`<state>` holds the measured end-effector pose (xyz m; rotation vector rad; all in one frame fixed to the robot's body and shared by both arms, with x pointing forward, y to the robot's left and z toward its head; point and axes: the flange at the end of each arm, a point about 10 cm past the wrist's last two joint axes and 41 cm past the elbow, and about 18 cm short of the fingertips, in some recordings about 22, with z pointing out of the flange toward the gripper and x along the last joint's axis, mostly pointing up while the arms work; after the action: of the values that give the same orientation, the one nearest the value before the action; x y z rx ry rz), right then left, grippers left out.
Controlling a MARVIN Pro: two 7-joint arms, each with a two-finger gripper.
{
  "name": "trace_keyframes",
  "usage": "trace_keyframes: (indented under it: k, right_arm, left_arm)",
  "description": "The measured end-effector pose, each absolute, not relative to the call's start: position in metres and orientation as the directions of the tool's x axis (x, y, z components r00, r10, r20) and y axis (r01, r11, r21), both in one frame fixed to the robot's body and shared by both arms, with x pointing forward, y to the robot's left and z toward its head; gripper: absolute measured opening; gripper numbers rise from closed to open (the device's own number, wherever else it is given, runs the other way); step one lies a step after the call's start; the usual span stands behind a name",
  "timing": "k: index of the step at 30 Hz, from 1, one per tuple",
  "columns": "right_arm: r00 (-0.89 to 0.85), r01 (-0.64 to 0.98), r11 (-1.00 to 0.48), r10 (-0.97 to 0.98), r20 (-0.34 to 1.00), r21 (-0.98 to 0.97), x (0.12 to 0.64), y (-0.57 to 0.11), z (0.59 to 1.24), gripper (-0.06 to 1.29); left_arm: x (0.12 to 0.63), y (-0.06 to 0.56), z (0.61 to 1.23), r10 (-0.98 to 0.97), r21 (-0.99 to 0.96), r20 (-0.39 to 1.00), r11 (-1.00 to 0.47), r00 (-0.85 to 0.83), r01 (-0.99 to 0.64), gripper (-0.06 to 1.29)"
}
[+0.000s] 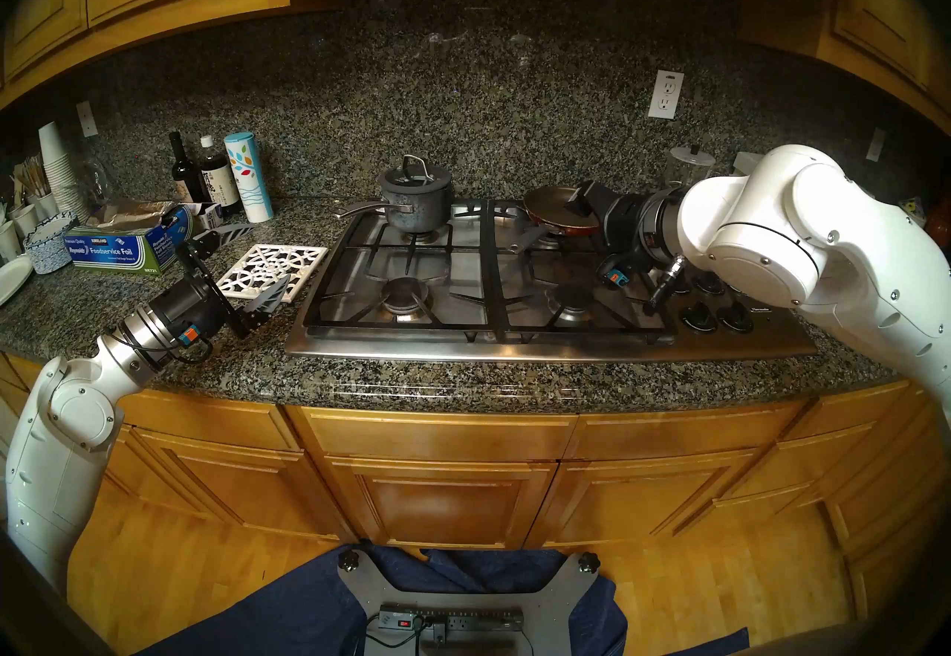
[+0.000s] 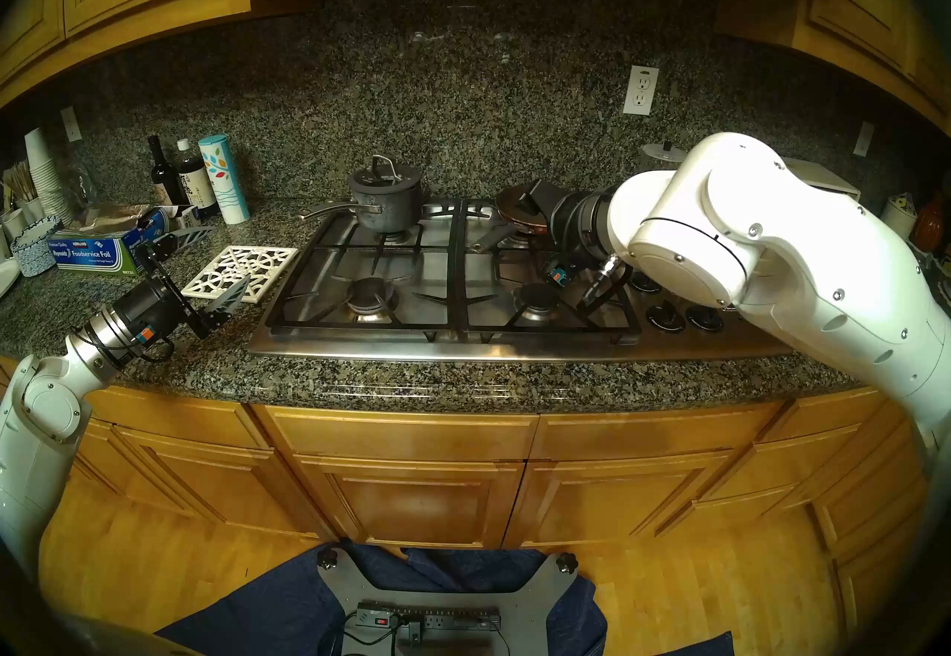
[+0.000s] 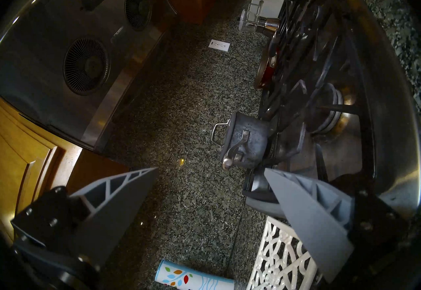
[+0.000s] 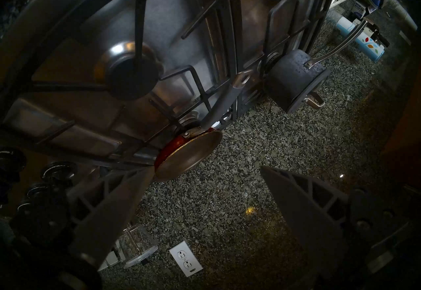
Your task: Pick up the pot, put it on the stove, take off the pot lid
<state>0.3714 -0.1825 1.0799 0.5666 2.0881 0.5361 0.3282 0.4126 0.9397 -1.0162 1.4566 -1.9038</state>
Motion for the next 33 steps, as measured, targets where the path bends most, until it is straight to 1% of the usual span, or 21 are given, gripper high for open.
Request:
trace_keyframes:
  k: [16,33]
  right_arm:
    - [-0.511,0.195,0.803,0.573,-0.641,0.563,0.371,-0.182,1.079,1.21]
    - [-0.512,0.196,0.803,0.573,-0.640,0.562,0.371,-0.182,1.078,1.21]
  left_arm:
    - [0.336,0.409,0.932,-0.815,-0.976,0.198,-0.214,-0.545,-0.034,1.26]
    - [0.363,0.377,0.942,-0.807,-0.973,0.202,-0.232,-0.555,-0.018,1.26]
